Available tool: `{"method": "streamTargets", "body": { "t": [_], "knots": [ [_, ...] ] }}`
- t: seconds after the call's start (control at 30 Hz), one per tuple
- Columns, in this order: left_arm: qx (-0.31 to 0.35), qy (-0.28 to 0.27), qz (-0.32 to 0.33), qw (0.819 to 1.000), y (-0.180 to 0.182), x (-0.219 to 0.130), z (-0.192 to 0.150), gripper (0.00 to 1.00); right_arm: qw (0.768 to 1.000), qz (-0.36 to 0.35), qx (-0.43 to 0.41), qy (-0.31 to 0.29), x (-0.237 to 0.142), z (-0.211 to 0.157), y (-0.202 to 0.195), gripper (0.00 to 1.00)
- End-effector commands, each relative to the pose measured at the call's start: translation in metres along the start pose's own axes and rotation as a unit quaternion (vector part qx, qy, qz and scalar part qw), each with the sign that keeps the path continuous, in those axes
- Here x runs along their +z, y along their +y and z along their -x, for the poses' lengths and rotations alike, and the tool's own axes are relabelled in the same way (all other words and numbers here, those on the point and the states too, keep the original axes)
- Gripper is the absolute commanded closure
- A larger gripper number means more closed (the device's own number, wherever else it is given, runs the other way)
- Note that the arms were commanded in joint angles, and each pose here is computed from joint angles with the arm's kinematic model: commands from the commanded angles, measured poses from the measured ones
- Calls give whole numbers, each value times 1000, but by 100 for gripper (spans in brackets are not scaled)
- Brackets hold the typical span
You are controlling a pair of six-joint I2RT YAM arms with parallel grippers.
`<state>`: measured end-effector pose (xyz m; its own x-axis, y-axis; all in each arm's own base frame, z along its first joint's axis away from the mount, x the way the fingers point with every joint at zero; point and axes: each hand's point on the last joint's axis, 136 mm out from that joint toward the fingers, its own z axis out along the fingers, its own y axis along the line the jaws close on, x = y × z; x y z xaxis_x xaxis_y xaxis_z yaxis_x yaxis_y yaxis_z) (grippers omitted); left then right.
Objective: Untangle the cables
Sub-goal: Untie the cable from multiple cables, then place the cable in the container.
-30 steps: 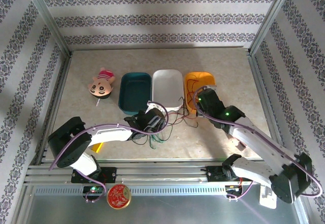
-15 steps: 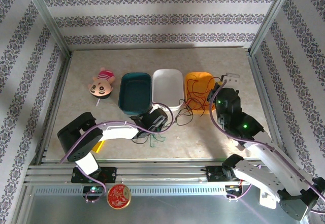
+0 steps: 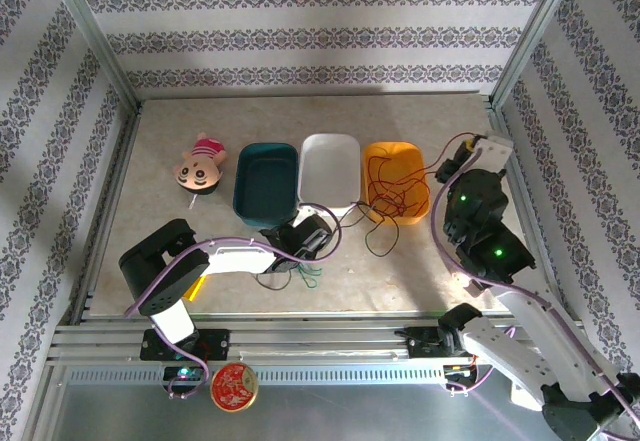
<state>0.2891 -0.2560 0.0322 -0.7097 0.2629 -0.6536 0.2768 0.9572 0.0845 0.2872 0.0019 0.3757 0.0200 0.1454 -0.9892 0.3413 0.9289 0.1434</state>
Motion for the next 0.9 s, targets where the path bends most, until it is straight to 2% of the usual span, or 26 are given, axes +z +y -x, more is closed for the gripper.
{"method": "streamTargets", "body": {
  "t": [0.0, 0.17, 0.27, 0.5, 0.73, 0.87],
  "knots": [
    [10, 44, 60, 997, 30, -3, -39, 100, 997, -34, 50, -46, 1, 38, -25, 100],
    [1, 57, 84, 995, 44, -5, -55, 100, 993, -51, 93, -45, 10, 41, -44, 100],
    [0, 59, 87, 994, 46, -5, -58, 100, 994, -48, 88, -33, 16, 37, -43, 100],
    [9, 41, 58, 997, 34, -6, -44, 100, 997, 42, 47, 33, 35, 14, 1, 100],
    [22, 41, 64, 997, 32, -5, -38, 100, 997, 50, 43, 51, 60, 2, 19, 100],
    [15, 35, 56, 998, 30, -6, -36, 100, 995, 35, 38, 80, 80, -28, 23, 100]
  ]
}}
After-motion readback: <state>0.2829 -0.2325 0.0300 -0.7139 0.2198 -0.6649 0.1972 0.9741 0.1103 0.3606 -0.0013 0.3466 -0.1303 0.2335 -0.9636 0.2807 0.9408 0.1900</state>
